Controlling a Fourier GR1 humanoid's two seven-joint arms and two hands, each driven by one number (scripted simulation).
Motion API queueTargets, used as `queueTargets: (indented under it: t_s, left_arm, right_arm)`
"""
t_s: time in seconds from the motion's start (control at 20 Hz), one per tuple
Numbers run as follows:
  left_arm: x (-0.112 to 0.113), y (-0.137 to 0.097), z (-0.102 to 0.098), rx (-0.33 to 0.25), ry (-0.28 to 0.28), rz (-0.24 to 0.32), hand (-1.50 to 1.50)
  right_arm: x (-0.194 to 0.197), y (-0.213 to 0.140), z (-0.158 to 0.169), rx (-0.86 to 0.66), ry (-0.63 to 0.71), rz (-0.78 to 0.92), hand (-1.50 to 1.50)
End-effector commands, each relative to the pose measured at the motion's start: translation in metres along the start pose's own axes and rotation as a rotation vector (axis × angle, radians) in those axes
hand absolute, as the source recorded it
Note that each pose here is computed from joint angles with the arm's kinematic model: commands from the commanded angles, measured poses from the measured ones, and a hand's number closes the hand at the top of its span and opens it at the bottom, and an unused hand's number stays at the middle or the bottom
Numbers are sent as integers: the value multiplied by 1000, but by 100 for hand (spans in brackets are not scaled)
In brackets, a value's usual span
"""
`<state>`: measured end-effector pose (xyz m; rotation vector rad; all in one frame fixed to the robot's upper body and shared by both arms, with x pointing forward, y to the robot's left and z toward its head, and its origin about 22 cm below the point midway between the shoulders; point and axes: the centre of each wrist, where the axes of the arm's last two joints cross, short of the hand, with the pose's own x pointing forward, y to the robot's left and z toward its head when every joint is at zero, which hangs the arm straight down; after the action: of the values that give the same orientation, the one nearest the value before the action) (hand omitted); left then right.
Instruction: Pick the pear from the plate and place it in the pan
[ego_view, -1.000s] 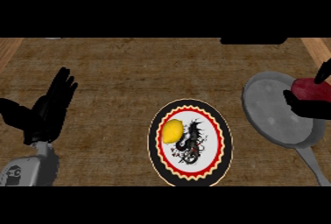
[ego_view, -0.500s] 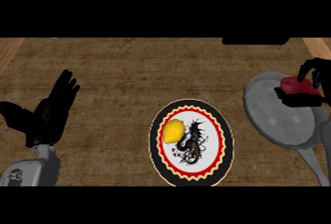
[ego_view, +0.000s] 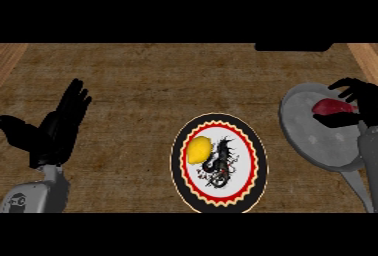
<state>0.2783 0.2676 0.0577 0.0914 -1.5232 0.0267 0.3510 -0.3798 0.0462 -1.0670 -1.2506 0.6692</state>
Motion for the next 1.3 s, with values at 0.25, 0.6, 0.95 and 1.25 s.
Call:
queueTargets:
  t_s: [0.25,0.6,0.95,1.25]
  left_arm:
    - [-13,-15,-1,14,-8,-5,0]
    - [6,-5,-2,32,-2,3,0]
    - [7,7,1,40,10,-1,0]
    - [-7,4,1,29,-6,8,0]
  right_arm:
    - [-18,-4,-12,-27,-72,-207,-150]
    - [-68,-38,2,-133,-36,-602,-150]
    - [-167,-92,62,-128,-78,-798,-150]
    - [-205,-121,101,-53,-147,-879,-150]
